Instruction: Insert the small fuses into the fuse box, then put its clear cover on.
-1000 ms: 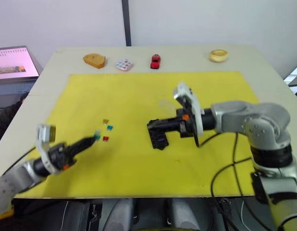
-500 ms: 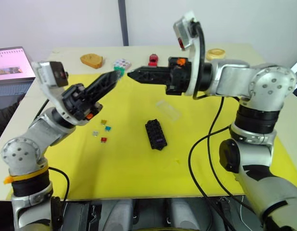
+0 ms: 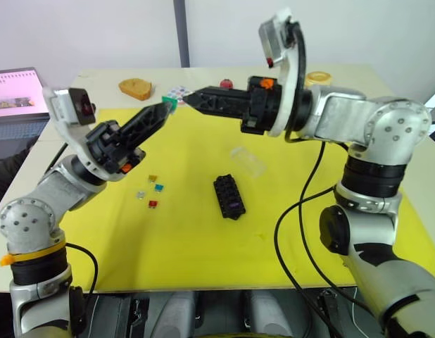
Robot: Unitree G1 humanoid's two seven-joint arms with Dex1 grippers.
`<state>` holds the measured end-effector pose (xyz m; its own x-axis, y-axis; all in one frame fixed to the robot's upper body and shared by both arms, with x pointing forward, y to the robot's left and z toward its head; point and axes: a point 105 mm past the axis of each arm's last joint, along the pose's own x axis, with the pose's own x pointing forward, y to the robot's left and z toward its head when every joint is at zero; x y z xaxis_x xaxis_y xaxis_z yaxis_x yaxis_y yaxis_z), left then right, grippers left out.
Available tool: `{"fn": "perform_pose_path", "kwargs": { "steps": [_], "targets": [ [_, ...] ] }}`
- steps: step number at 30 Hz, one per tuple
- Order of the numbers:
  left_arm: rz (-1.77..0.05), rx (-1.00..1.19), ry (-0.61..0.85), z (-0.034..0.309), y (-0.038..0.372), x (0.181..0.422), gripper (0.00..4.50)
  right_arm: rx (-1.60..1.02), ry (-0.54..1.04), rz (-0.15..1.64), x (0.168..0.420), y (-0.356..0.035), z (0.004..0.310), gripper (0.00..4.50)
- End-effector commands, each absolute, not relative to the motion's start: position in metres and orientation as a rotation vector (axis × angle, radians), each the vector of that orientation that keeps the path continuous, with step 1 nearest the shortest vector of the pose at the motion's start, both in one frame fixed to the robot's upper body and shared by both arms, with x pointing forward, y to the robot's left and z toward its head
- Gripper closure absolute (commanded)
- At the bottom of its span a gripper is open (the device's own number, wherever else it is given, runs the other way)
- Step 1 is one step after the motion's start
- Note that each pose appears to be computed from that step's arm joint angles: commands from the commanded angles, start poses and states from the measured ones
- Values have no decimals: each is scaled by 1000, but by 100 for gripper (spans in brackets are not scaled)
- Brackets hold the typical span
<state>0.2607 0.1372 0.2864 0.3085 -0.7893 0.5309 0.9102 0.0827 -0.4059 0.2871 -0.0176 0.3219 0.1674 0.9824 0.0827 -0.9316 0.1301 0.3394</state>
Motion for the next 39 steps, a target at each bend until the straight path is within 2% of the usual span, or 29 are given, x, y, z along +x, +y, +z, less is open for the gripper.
{"fn": "perform_pose_path", "kwargs": {
  "steps": [1,39],
  "targets": [
    [-1288,-738,-226,293,139,257,450,356,137,1435,280,-18,331,275],
    [-1310,-730,-232,293,124,259,450,378,174,1440,277,-20,327,275]
  ]
}}
